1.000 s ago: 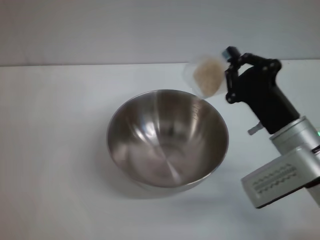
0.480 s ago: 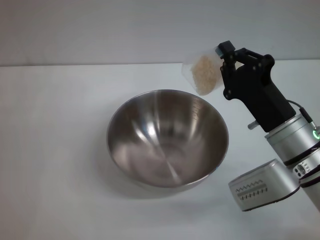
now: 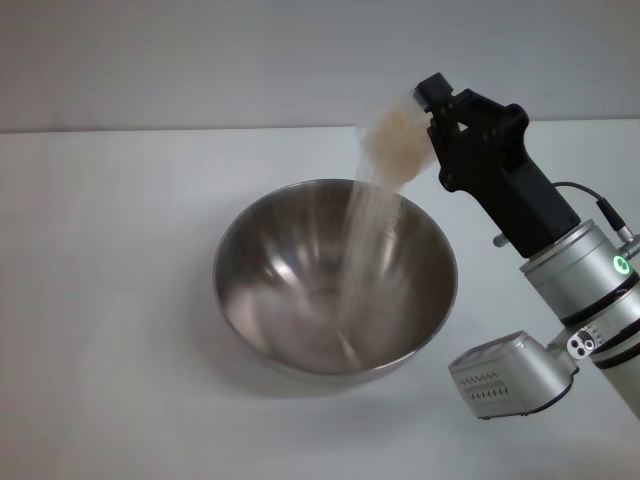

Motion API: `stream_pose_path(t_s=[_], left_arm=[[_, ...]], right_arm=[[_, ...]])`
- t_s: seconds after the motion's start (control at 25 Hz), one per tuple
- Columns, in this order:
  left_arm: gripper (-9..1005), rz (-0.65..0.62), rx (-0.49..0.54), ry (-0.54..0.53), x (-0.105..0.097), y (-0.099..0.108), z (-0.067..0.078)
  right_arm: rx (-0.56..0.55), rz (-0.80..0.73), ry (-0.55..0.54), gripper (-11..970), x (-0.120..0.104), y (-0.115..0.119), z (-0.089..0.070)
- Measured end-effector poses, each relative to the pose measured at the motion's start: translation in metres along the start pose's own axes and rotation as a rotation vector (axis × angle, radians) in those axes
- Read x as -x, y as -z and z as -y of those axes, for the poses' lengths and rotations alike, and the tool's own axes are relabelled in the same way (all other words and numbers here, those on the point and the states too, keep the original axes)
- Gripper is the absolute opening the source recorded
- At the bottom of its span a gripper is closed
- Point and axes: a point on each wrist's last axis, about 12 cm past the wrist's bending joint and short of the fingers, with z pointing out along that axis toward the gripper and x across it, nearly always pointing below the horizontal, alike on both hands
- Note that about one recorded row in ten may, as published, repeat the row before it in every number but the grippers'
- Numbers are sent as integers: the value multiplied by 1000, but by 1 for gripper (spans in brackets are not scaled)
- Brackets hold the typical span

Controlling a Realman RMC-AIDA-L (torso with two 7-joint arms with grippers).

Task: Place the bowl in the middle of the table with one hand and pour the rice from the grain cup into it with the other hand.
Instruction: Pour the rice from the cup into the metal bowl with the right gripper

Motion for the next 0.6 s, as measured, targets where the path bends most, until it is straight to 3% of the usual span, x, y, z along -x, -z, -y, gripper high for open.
stream_pose_path(t_s=[0.6], left_arm=[[434,1,-8,3,0,-1,2]], right_arm=[[17,79,107,13,-3,-6,-1]])
